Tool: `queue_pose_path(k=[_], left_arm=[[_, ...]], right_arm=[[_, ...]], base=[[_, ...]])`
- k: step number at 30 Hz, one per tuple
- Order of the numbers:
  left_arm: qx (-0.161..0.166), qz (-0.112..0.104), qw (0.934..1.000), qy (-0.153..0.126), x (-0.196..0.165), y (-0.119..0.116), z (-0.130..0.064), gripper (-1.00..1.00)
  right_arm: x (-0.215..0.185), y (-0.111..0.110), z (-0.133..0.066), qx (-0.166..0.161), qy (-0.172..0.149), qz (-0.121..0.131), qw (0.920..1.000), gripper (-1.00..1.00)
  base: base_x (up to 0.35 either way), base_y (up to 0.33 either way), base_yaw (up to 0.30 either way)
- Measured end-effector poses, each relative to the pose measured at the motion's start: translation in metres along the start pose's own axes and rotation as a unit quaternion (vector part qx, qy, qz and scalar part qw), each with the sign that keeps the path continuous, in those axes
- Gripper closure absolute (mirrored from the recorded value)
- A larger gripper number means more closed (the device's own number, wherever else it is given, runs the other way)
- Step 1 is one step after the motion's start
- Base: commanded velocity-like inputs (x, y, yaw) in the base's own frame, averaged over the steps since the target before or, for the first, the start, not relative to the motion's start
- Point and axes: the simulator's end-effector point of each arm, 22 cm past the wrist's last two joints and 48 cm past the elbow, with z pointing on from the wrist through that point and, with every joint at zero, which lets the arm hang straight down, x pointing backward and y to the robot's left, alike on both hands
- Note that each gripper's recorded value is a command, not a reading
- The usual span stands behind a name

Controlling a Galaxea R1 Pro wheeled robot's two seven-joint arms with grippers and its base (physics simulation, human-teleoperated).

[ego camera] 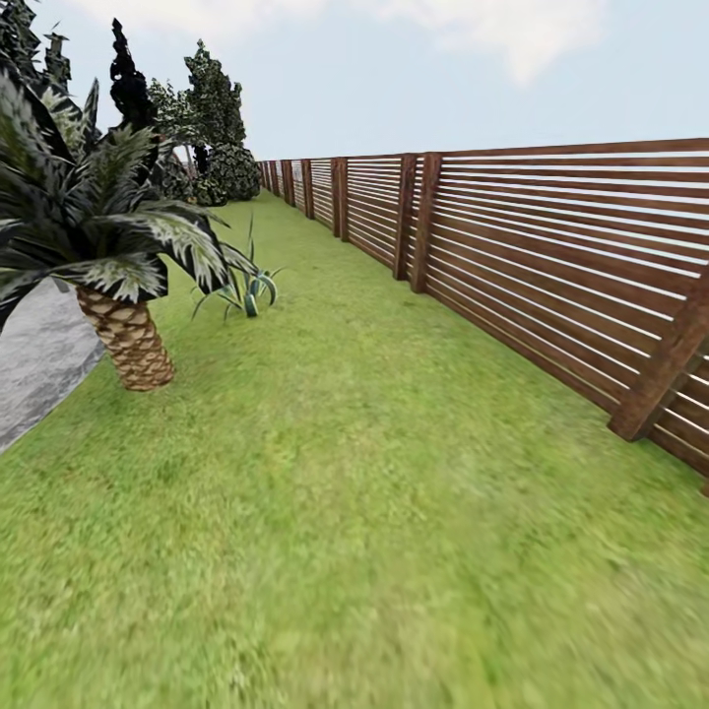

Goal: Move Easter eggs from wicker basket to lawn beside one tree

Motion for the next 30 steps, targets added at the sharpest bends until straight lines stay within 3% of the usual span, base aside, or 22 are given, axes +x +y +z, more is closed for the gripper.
queue_pose_path(k=[30], left_arm=[[0.0,0.0,1.0,0.0,0.0,0.0001,0.0,-1.0]], right_arm=[[0.0043,0.0055,-0.0002,-0.005,0.008,0.003,1.0,-1.0]], base=[[0.341,0.0,0.0]])
